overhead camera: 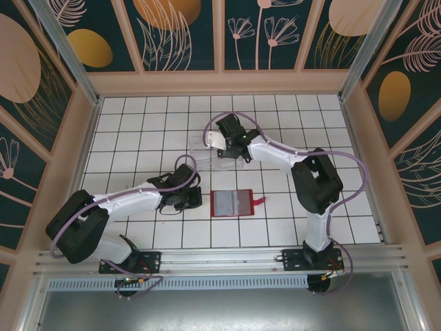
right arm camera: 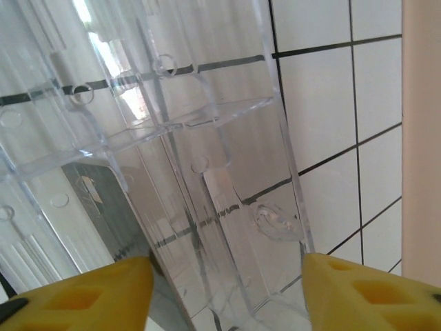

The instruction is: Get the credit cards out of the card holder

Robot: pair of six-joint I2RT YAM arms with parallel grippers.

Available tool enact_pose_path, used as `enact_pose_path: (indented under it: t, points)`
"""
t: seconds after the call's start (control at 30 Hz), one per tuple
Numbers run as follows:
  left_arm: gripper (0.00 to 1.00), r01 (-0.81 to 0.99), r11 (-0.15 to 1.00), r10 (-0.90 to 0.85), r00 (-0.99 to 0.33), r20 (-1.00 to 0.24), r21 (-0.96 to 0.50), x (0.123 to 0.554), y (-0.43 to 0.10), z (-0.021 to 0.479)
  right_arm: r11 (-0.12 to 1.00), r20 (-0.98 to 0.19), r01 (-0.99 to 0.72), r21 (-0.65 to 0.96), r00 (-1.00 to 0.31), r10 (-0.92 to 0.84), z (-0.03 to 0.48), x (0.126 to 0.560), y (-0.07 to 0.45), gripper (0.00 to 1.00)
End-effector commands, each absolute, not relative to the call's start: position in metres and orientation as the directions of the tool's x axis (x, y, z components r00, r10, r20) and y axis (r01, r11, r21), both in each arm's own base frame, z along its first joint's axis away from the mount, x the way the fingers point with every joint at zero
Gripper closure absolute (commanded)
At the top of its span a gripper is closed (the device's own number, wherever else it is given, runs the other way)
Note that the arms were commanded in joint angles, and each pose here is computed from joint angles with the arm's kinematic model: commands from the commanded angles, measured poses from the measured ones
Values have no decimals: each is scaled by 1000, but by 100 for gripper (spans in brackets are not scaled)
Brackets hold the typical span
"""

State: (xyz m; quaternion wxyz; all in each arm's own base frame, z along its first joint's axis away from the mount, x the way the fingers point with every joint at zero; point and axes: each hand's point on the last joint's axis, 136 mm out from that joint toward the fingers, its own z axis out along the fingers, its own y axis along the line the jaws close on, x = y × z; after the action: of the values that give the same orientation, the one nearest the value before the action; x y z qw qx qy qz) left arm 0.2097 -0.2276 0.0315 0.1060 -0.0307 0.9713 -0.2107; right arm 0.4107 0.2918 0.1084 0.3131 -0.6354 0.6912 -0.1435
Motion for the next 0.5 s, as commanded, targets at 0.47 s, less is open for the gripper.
enact_pose_path:
  t: [0.47]
  points:
    - [94,-26,910,-117,-973,-198,-413,211,-224,38,171,-270,-749,-640,10,-963,132,423,298,48]
